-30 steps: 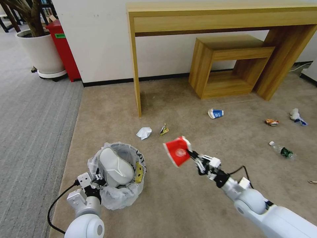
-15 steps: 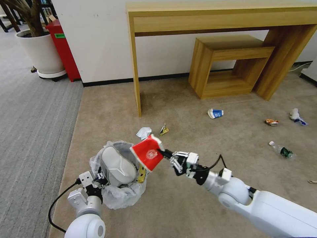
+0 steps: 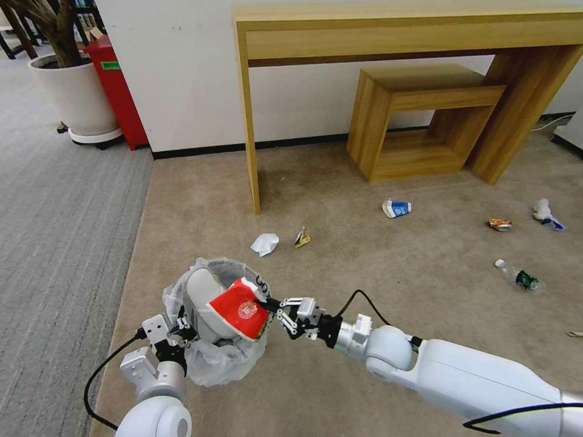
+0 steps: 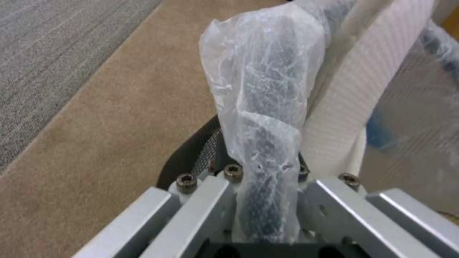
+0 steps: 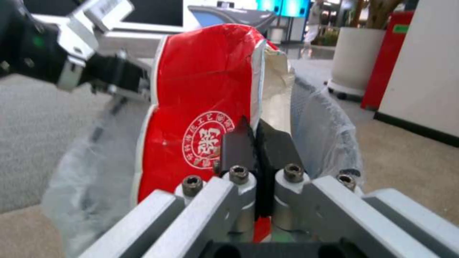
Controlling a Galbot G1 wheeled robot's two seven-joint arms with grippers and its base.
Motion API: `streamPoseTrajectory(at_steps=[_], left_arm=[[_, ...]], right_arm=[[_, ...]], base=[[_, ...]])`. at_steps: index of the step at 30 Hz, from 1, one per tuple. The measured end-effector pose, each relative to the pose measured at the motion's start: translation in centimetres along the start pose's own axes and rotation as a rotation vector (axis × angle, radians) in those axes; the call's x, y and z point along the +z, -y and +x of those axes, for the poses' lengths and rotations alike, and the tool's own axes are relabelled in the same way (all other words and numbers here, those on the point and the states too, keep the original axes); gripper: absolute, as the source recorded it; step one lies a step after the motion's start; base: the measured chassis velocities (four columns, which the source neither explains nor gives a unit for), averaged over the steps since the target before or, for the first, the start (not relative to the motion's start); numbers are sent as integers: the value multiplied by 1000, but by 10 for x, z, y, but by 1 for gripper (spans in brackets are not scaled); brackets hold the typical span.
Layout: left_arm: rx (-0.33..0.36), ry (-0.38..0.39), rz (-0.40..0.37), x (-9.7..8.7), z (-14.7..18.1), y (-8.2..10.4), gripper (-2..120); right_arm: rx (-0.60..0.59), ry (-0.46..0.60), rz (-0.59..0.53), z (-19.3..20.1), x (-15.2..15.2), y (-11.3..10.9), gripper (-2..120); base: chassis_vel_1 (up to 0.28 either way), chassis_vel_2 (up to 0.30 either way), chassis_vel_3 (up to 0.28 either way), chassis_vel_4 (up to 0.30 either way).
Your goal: Pick up the trash bin and place the garbage on the floor into it.
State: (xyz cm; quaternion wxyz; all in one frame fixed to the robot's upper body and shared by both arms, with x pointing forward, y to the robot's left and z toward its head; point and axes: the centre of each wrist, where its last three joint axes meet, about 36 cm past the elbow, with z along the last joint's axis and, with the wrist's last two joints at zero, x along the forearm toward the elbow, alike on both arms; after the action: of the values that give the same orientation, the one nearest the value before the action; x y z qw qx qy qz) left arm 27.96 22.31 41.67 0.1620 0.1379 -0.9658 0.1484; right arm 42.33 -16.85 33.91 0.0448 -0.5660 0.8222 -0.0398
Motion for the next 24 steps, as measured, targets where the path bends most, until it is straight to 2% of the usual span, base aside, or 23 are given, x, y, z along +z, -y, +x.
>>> streamPoseTrajectory(at_steps=[9,12,14,16,17,20,23,24], left_arm=[[-1,-2,0,2,-1,-1,1],[3,-5,0,3,-2,0,1],[4,-7,0,4,-2,0,1],[4,-8,-1,5,-3,0,1],[4,-8,-1,5,-3,0,1],[5,-8,0,6,-3,1,1],[7,-11,0,7,-4,1,1],[7,-11,0,7,-4,1,1]], right_arm=[[21,-45,5,-9,3,-5,0],[42,-70,12,-9,2,-5,14],[48,-73,12,-9,2,-5,18],[66,-86,19,-9,2,-7,28],[66,-86,19,-9,2,-7,28],[90,-100,31,-11,5,-7,43],[102,-106,35,-13,6,-8,49],[112,-119,45,-14,6,-8,58]], base=[[0,0,0,0],[0,0,0,0],[0,0,0,0],[0,0,0,0],[0,0,0,0],[0,0,0,0],[0,0,0,0],[0,0,0,0]])
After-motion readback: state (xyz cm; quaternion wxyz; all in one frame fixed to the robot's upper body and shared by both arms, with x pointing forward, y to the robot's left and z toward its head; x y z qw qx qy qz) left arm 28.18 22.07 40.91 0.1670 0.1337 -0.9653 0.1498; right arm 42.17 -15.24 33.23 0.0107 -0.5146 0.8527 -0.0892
